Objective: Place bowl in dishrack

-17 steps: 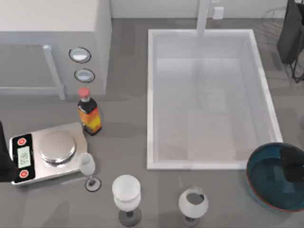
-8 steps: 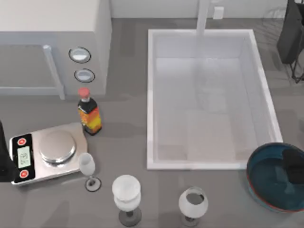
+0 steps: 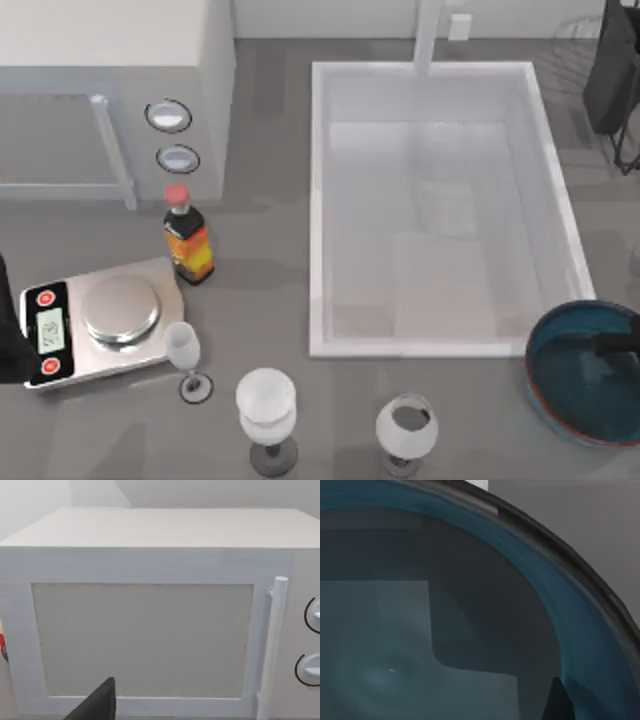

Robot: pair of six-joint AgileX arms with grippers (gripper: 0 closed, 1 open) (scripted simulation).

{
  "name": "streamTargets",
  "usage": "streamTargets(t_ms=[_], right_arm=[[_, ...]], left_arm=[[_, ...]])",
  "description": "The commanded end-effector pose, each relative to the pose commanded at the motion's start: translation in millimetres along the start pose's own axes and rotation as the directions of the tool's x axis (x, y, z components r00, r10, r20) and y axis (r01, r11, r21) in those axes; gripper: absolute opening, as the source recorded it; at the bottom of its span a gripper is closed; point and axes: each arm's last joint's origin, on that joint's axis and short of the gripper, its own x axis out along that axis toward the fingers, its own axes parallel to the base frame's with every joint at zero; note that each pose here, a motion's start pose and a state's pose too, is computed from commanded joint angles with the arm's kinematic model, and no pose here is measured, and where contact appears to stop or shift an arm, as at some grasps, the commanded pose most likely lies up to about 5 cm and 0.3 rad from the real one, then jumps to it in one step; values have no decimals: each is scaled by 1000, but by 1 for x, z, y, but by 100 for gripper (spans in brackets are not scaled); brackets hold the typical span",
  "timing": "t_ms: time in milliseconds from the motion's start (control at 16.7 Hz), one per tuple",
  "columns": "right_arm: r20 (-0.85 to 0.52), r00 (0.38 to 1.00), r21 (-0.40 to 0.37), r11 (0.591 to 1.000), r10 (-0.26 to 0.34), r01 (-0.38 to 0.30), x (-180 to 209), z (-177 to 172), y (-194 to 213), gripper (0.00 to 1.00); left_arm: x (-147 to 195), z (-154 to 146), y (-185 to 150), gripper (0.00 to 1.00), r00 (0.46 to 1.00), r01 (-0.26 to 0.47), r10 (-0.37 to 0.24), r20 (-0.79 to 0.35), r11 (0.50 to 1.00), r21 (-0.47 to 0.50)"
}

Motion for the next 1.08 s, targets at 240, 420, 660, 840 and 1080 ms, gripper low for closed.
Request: streamTargets(t_ms=[240, 420, 660, 840, 1080], right_arm=[[0, 1000, 0, 1000, 0, 0, 0, 0, 0, 0], [0, 1000, 0, 1000, 0, 0, 0, 0, 0, 0], [2, 1000, 1, 1000, 2, -2, -1, 0, 0, 0], [2, 1000, -1, 1000, 2, -2, -15, 10, 2, 0], [-8, 1000, 1, 1000, 1, -1, -68, 30, 4, 0]], left_arm=[[0, 0, 0, 100, 1000, 0, 0, 0, 1000, 0], [0, 0, 0, 100, 1000, 0, 0, 0, 1000, 0], [0, 0, 0, 100, 1000, 0, 0, 0, 1000, 0], [0, 0, 0, 100, 1000, 0, 0, 0, 1000, 0], [0, 0, 0, 100, 1000, 0, 0, 0, 1000, 0]])
